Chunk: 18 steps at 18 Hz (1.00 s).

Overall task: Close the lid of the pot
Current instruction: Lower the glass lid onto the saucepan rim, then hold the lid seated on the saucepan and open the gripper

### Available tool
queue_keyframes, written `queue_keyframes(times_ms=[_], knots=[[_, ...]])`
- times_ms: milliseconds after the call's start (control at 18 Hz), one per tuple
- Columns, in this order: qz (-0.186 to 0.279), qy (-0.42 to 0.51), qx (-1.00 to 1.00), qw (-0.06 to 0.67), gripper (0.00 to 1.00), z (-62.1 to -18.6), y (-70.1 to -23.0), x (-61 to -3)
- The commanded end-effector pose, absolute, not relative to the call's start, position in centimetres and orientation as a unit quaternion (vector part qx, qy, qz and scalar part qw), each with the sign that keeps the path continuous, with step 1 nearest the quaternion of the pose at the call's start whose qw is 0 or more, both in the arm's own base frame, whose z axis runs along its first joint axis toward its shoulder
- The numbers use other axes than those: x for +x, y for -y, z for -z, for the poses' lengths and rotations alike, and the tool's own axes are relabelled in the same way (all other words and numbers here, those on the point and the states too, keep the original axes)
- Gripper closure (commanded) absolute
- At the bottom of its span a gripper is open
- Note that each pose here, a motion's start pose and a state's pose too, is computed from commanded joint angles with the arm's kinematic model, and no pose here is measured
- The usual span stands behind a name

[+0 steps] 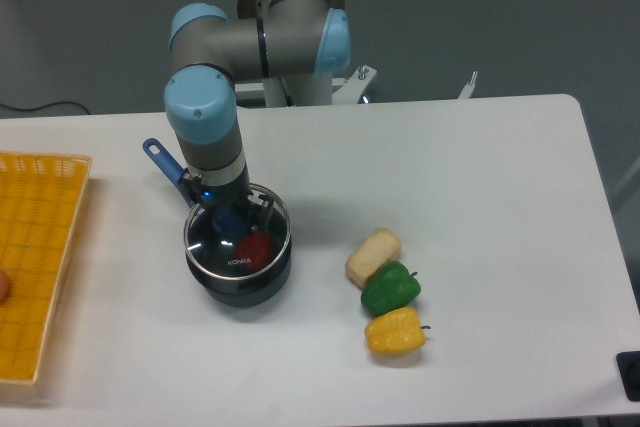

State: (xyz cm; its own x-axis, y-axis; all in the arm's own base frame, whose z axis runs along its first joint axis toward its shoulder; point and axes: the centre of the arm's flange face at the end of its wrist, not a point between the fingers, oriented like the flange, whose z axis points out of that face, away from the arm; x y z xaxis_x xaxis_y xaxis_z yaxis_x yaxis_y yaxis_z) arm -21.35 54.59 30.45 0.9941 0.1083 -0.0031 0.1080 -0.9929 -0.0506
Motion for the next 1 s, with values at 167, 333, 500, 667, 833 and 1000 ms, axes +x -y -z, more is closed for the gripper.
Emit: queue_keyframes(times_ms=[167, 333, 500, 667, 833, 1000], knots=[[-0.003, 0.054, -0.998, 0.028, 0.48, -30.6, -54.8, -21.4], [-0.003, 0.055, -0.998, 0.027, 0.48, -30.5, -54.9, -21.6], [-0.002, 0.054, -0.998, 0.026, 0.48, -30.3, -55.0, -21.5], [-0.002, 0.054, -0.998, 0.025, 0.48, -30.1, -55.1, -21.6], [-0.005, 0.065, -0.997, 0.032, 0.48, -29.9, -55.4, -21.8], [-0.006, 0.067, -0.997, 0.031, 0.48, -29.6, -55.5, -21.7]])
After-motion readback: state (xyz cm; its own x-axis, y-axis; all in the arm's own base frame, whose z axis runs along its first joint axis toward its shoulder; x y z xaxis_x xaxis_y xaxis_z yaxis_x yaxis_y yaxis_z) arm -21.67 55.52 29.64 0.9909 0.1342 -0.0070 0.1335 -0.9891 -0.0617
